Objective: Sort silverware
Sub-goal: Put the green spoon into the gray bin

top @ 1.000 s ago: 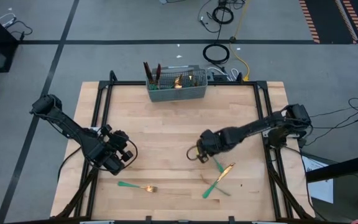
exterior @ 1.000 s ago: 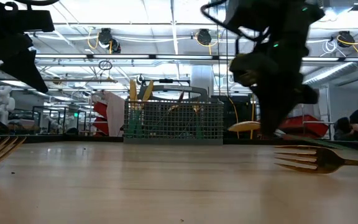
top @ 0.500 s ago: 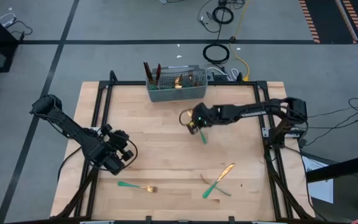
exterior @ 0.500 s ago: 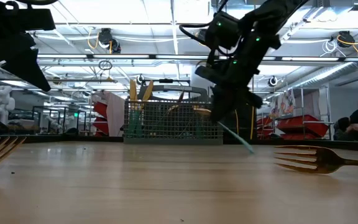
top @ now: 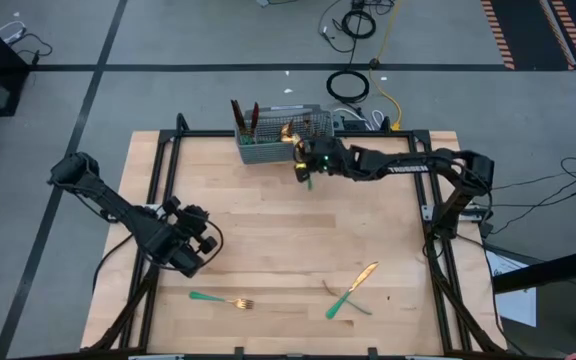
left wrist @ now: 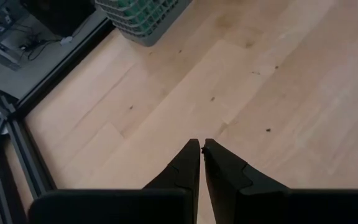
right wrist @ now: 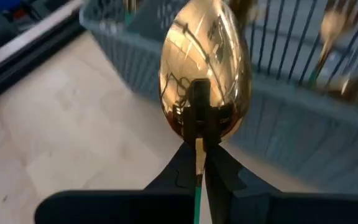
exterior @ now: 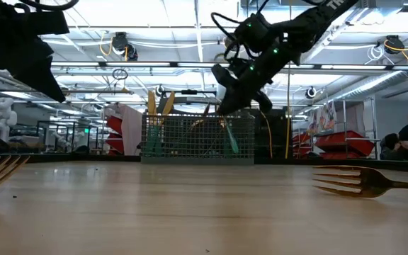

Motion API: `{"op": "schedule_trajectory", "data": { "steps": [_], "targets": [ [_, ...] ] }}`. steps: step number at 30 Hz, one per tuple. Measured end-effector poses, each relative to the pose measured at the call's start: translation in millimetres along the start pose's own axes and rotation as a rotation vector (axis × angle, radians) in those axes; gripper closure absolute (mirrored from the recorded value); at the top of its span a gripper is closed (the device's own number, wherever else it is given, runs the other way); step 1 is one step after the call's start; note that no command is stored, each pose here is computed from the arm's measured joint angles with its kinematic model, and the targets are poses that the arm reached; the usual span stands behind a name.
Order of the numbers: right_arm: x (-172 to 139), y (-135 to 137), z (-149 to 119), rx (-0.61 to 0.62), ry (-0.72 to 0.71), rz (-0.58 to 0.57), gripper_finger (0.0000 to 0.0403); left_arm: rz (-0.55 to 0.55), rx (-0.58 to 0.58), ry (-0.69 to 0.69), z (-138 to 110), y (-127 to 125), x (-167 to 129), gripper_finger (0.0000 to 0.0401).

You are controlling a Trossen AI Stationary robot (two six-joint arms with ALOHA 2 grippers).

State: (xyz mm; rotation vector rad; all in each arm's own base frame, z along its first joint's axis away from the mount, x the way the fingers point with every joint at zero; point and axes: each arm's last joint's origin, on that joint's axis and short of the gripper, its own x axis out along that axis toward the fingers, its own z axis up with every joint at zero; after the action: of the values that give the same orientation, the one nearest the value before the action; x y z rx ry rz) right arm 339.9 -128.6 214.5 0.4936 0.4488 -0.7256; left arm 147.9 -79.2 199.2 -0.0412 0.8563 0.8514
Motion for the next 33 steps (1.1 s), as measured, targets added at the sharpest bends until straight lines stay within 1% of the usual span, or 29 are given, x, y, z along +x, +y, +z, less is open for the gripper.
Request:
{"op": "schedule_trajectory", "data": {
  "steps": [6,12,14,17,22,26,27,30,33],
  "targets": [
    [-8,14,42,-0.155,-0.147,-0.025,0.0403,0.018,-0.017,0.003,3,1,3,0.0369],
    [-24,29,88,-0.275,-0.330,-0.004,0.0403,0.023,-0.020,-0.007,4,1,4,0.0369],
    [-27,32,98,-0.301,-0.409,-0.005,0.0403,0.024,-0.020,-0.010,4,1,4,0.0369],
    [-31,31,109,-0.304,-0.510,-0.004,0.0402,0.025,-0.020,-0.014,4,1,4,0.0369],
    [-22,25,115,-0.274,-0.583,-0.004,0.0402,0.026,-0.019,-0.016,4,1,4,0.0369],
    [-3,28,112,-0.275,-0.647,0.107,0.0402,0.031,-0.020,-0.039,4,1,4,0.0369],
    [3,28,110,-0.264,-0.658,0.118,0.0402,0.031,-0.022,-0.045,5,1,4,0.0369],
    [21,30,103,-0.235,-0.635,0.127,0.0402,0.031,-0.022,-0.048,5,1,4,0.0369],
    [38,33,97,-0.236,-0.611,0.124,0.0402,0.031,-0.022,-0.048,5,1,4,0.0369]
  ]
}}
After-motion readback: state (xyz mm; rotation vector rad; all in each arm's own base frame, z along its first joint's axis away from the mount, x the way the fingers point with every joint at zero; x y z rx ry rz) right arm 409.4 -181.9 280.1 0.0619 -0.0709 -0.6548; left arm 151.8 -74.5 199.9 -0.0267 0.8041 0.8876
